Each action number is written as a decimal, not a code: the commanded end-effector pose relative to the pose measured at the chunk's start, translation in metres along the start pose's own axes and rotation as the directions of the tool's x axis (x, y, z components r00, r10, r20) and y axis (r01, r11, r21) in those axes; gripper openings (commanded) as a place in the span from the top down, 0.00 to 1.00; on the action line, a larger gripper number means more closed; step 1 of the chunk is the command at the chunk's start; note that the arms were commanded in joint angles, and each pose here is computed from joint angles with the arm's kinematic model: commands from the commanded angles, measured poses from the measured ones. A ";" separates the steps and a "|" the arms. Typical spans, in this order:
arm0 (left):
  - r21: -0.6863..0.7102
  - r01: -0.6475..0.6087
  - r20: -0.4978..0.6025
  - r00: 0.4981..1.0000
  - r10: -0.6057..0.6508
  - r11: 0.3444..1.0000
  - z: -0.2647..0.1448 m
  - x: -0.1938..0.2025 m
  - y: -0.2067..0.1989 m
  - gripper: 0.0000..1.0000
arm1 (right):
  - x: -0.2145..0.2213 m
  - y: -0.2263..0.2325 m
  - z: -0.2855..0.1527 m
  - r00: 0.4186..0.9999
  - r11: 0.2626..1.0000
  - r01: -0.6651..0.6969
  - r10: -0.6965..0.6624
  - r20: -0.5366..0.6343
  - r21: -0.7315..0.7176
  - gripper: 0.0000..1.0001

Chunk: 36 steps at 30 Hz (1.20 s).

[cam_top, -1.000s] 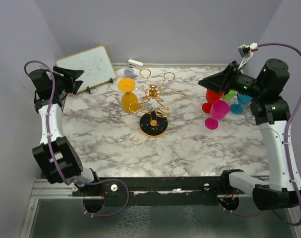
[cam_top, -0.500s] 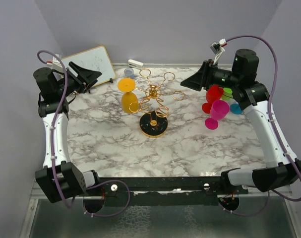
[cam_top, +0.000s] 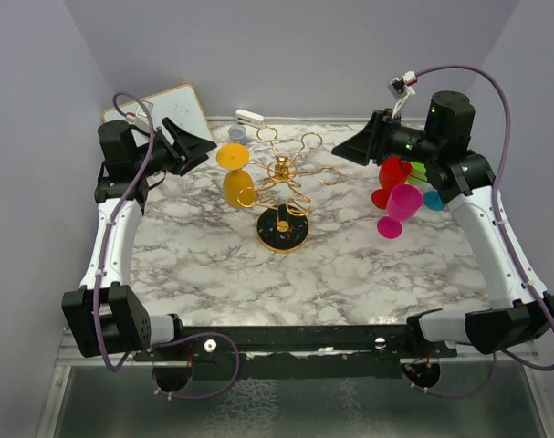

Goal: Take the wine glass off the wine glass rack

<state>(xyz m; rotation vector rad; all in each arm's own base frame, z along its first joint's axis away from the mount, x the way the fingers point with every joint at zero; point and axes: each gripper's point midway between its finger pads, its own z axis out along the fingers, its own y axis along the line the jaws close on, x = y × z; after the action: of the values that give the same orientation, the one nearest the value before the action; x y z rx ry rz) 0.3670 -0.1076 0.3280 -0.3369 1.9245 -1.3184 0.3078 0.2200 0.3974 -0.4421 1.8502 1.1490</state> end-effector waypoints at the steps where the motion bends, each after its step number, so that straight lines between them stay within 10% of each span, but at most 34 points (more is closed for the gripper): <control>1: 0.029 -0.014 0.001 1.000 0.014 0.999 0.006 0.000 -0.003 0.40 | -0.007 0.002 -0.003 0.999 0.999 0.028 -0.029 0.037 0.024 0.54; 17: 0.085 0.019 -0.063 0.998 -0.014 0.996 0.022 0.020 -0.013 0.48 | 0.002 -0.003 -0.004 0.999 0.999 0.021 -0.023 0.040 0.037 0.55; 36: 0.111 0.038 -0.078 0.997 -0.029 0.993 0.021 0.024 -0.020 0.84 | 0.004 -0.005 -0.007 0.998 0.998 0.017 -0.020 0.051 0.055 0.55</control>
<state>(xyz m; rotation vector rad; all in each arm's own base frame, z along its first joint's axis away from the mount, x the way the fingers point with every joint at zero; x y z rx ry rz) 0.3681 -0.1396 0.3198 -0.3328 1.9315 -1.4423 0.3068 0.2143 0.3835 -0.4022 1.8662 1.1108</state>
